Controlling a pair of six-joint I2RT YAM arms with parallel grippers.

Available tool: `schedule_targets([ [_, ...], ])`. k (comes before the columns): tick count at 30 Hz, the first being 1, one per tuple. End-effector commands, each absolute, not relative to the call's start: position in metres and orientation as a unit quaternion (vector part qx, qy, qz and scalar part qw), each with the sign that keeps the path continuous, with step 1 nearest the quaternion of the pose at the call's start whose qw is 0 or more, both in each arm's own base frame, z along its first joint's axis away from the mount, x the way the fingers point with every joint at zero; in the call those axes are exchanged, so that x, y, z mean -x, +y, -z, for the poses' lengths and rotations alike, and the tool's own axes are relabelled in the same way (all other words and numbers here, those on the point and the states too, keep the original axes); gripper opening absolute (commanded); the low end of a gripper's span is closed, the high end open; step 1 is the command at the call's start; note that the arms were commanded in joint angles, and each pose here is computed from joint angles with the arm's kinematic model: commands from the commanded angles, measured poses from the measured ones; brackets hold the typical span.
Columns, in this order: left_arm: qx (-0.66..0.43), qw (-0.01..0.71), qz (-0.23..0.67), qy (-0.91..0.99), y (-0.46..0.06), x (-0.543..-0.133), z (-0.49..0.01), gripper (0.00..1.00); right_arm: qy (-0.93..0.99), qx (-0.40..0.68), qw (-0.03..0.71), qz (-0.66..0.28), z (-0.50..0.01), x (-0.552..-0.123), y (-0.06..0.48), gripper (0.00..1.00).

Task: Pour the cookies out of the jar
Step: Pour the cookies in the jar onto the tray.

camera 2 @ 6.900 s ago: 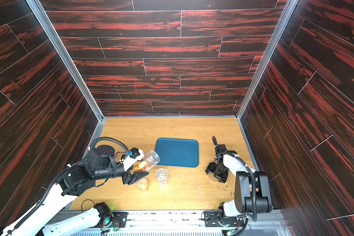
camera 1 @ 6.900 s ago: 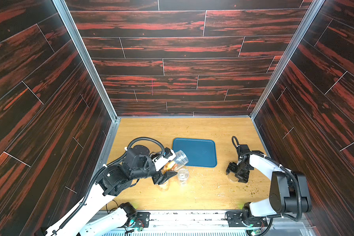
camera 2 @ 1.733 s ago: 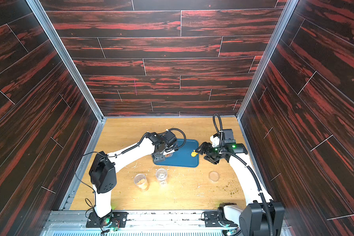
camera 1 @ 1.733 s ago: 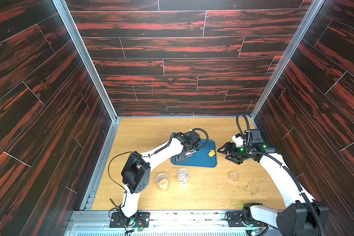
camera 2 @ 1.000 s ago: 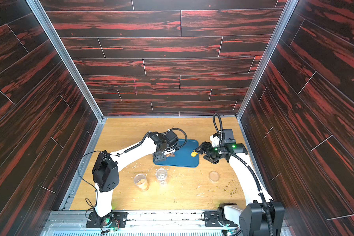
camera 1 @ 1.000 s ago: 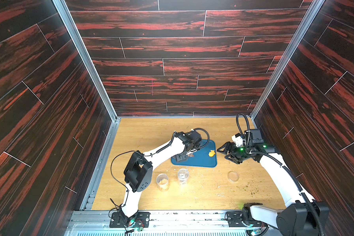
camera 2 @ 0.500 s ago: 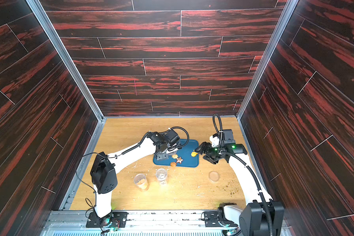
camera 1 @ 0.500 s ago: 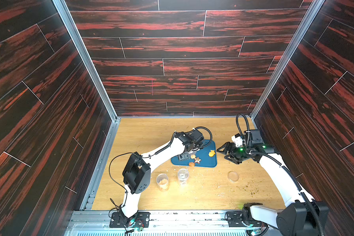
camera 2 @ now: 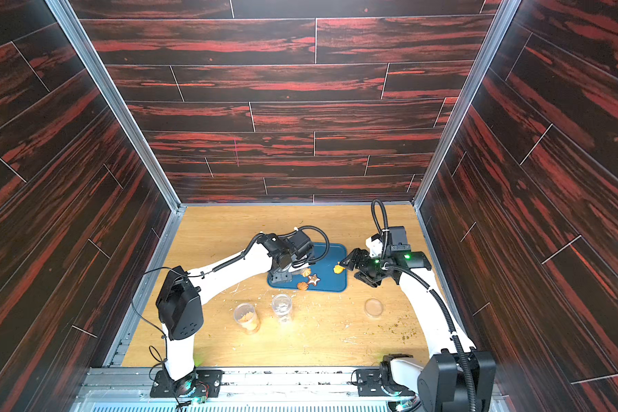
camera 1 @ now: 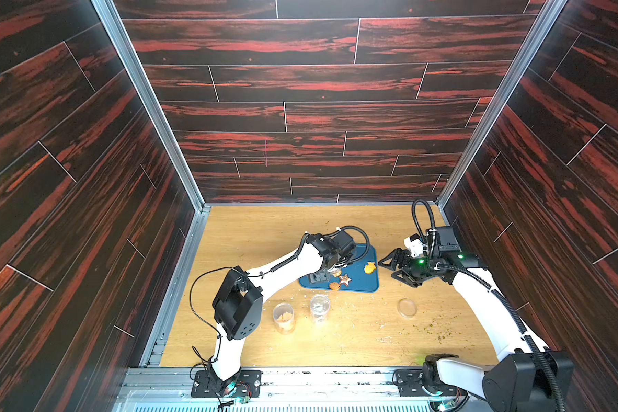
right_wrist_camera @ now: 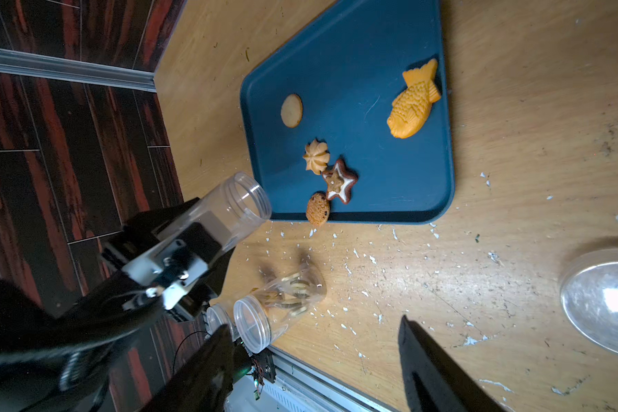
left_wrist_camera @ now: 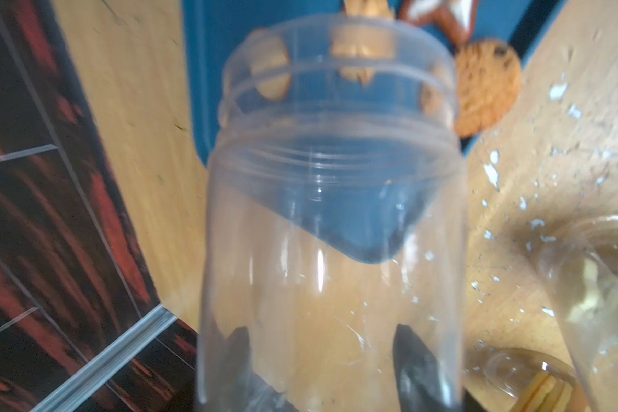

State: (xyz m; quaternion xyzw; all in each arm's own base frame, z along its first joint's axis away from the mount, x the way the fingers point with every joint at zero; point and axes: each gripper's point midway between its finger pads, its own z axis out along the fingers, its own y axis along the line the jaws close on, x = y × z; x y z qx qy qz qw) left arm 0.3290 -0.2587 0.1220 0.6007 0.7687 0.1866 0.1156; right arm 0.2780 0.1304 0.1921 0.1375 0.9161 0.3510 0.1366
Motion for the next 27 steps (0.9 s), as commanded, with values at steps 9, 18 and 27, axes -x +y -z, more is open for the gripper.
schedule_targets([
  [9, -0.532, 0.173, -0.083, 0.825, -0.261, -0.336, -0.17, 0.08, 0.916, -0.132, 0.136, -0.353, -0.195, -0.271, 0.132, 0.76],
  [18, -0.485, 0.207, 0.166, 0.833, -0.304, -0.319, -0.219, 0.09, 0.916, -0.133, 0.134, -0.353, -0.192, -0.271, 0.132, 0.76],
  [27, -0.457, 0.181, 0.207, 0.846, -0.302, -0.316, -0.211, 0.1, 0.917, -0.13, 0.134, -0.352, -0.191, -0.272, 0.132, 0.76],
])
